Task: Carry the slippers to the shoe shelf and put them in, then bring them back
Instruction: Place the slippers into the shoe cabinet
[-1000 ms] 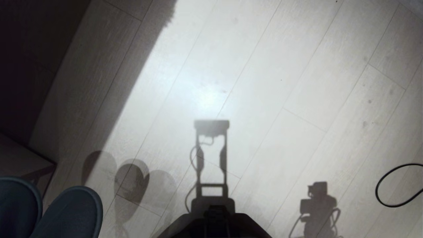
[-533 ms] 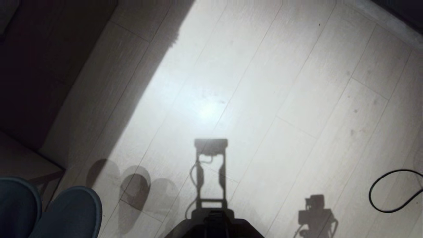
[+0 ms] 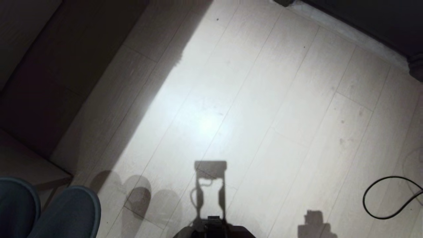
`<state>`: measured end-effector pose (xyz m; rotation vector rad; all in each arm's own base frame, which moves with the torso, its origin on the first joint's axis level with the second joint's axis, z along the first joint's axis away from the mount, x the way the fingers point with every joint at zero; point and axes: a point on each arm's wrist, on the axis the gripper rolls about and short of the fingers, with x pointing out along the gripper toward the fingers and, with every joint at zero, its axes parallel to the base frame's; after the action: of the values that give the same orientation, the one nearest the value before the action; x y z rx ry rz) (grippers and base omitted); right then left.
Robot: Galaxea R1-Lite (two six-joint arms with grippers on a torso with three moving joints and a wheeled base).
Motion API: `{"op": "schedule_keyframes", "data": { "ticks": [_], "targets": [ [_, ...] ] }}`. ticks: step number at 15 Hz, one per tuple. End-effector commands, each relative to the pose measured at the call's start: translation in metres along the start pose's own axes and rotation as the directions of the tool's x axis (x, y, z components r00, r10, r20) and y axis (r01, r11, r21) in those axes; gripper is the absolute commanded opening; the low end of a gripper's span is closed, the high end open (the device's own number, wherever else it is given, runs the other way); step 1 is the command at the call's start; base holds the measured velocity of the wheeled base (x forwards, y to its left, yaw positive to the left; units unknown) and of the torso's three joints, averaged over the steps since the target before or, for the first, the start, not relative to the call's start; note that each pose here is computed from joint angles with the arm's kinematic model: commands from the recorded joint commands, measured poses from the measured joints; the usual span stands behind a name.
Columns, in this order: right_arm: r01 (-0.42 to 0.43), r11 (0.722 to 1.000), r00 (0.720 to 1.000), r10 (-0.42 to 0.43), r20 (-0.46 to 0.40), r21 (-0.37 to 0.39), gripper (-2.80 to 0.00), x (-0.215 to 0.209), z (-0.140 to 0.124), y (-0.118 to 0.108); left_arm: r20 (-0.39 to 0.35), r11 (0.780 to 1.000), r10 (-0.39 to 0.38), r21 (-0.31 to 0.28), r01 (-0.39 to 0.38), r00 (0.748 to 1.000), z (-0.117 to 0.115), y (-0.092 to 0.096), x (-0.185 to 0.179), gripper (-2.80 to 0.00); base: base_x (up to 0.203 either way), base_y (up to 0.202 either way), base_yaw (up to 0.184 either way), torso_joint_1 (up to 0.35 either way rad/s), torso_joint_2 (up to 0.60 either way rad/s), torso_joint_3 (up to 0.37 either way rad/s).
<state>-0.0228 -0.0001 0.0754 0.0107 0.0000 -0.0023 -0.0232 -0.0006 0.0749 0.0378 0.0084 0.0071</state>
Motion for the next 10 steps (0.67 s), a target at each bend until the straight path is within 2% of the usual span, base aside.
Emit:
{"op": "schedule_keyframes", "data": {
  "ticks": [1,5,7,10],
  "targets": [
    [0.000,1.000,1.000,0.000,-0.001,0.000,-2.80,0.0001,0.0001,0.0000,-0.001,1.000,0.000,0.001,0.000,1.000,0.0002,0.0000,0.0001,-2.80,0.000,0.000,0.000,0.002,0.00,0.198],
    [-0.001,1.000,1.000,0.001,0.000,0.000,-2.80,0.0000,0.0001,0.0000,-0.001,1.000,0.001,-0.006,-0.001,1.000,-0.0001,0.0000,0.0002,-2.80,0.000,0.000,0.000,0.000,0.00,0.203],
    [0.000,1.000,1.000,0.000,-0.001,0.000,-2.80,0.0001,0.0001,0.0000,0.013,0.999,0.010,-0.032,-0.010,1.000,0.0011,0.0002,0.0003,-2.80,0.000,0.000,0.000,0.004,0.00,0.203],
    [0.000,1.000,1.000,0.000,-0.001,0.000,-2.80,0.0001,0.0001,0.0000,0.011,1.000,0.007,-0.019,-0.007,1.000,0.0009,0.0002,0.0003,-2.80,0.000,0.000,0.000,0.004,0.00,0.202]
  ]
}}
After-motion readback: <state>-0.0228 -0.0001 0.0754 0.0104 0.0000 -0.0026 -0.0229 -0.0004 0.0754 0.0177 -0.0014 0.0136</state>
